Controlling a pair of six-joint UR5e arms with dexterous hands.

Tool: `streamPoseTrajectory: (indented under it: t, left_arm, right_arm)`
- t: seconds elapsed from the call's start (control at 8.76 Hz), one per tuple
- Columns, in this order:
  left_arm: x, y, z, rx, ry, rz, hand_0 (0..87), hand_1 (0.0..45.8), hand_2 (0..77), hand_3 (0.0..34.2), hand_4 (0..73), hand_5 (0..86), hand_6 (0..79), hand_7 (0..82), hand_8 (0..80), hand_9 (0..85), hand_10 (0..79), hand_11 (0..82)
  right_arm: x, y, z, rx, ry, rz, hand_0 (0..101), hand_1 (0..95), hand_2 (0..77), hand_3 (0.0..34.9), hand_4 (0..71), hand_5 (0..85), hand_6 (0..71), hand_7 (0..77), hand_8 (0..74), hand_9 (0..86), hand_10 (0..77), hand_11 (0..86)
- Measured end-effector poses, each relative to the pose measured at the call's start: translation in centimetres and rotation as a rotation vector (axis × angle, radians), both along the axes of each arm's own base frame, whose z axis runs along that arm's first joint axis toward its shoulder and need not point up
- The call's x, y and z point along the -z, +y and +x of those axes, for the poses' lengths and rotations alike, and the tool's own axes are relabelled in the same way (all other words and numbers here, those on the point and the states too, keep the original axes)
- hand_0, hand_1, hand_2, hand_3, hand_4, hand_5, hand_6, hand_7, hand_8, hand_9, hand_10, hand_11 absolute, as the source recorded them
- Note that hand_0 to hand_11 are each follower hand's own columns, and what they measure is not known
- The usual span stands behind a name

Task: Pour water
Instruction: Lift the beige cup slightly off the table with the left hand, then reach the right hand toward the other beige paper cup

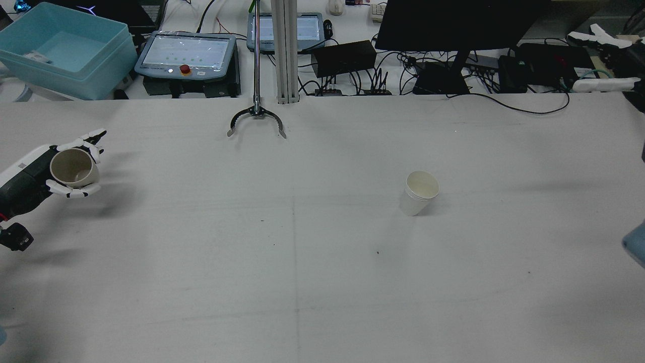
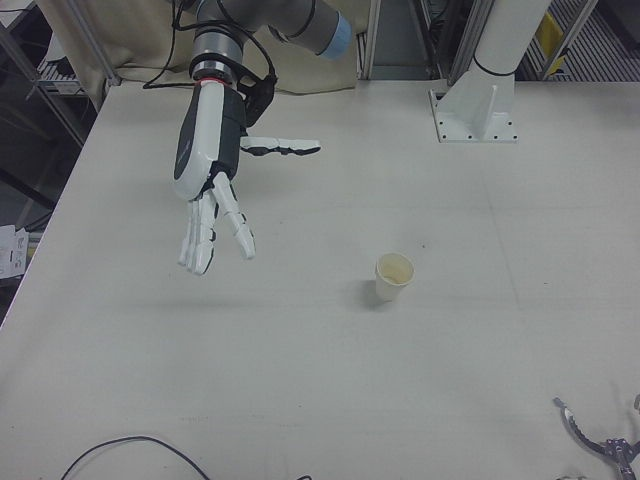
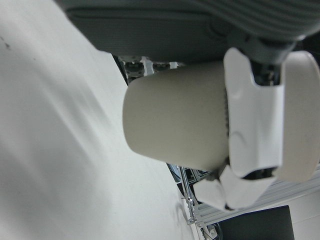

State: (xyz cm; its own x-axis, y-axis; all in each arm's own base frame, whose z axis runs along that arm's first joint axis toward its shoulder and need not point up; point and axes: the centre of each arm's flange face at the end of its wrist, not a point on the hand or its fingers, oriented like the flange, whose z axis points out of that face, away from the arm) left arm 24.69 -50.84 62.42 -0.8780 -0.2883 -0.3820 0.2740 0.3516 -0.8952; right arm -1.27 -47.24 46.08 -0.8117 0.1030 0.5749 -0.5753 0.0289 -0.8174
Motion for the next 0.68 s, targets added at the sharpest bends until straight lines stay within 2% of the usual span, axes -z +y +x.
streamPoseTrajectory:
  t: [0.23,0.34,0.46,0.57,0.68]
  left_arm:
    - [2.9,-0.1,0.3,-0.017,0.042,0.008,56.2,20.2,39.8,0.2,32.7,54.0,5.5,12.5,2.7,6.5,6.5,13.1]
    - [4.3,0.0,0.2,-0.022,0.049,0.01,54.2,20.2,39.8,0.2,32.7,54.0,8.2,16.4,4.4,7.1,6.5,13.1]
    - [5.2,0.1,0.0,-0.023,0.05,0.009,54.0,20.2,39.8,0.0,32.7,54.0,6.5,15.3,4.4,7.1,6.5,13.1]
    - [5.6,0.2,-0.2,-0.023,0.049,0.003,54.0,20.2,39.8,0.0,32.7,54.0,6.5,15.3,4.4,7.1,6.5,12.0]
    - [5.5,0.4,-0.5,-0.024,0.05,-0.008,53.6,20.2,39.8,0.0,32.7,54.0,6.5,14.7,2.7,4.9,6.5,12.0]
  right_arm:
    - [-2.4,-2.0,-4.6,0.035,-0.007,0.018,43,7.1,3.8,0.0,6.5,3.3,3.3,2.7,2.2,1.6,0.0,1.1]
    - [-2.6,-2.1,-7.9,0.043,-0.011,0.027,43,7.1,3.8,0.0,7.1,4.4,2.7,4.4,2.2,1.6,0.0,1.1]
    - [-2.4,-1.6,-11.5,0.031,-0.02,0.038,43,7.6,3.8,0.0,7.1,4.9,4.4,4.4,2.2,1.6,0.0,0.5]
    - [-1.8,-0.4,-15.2,0.004,-0.038,0.051,43,6.0,3.8,0.0,4.9,2.2,0.5,1.1,2.7,1.1,0.5,1.1]
    - [-1.8,1.0,-18.4,-0.032,-0.082,0.065,43,7.6,1.1,0.0,0.5,0.5,0.5,1.1,0.5,1.1,0.0,1.1]
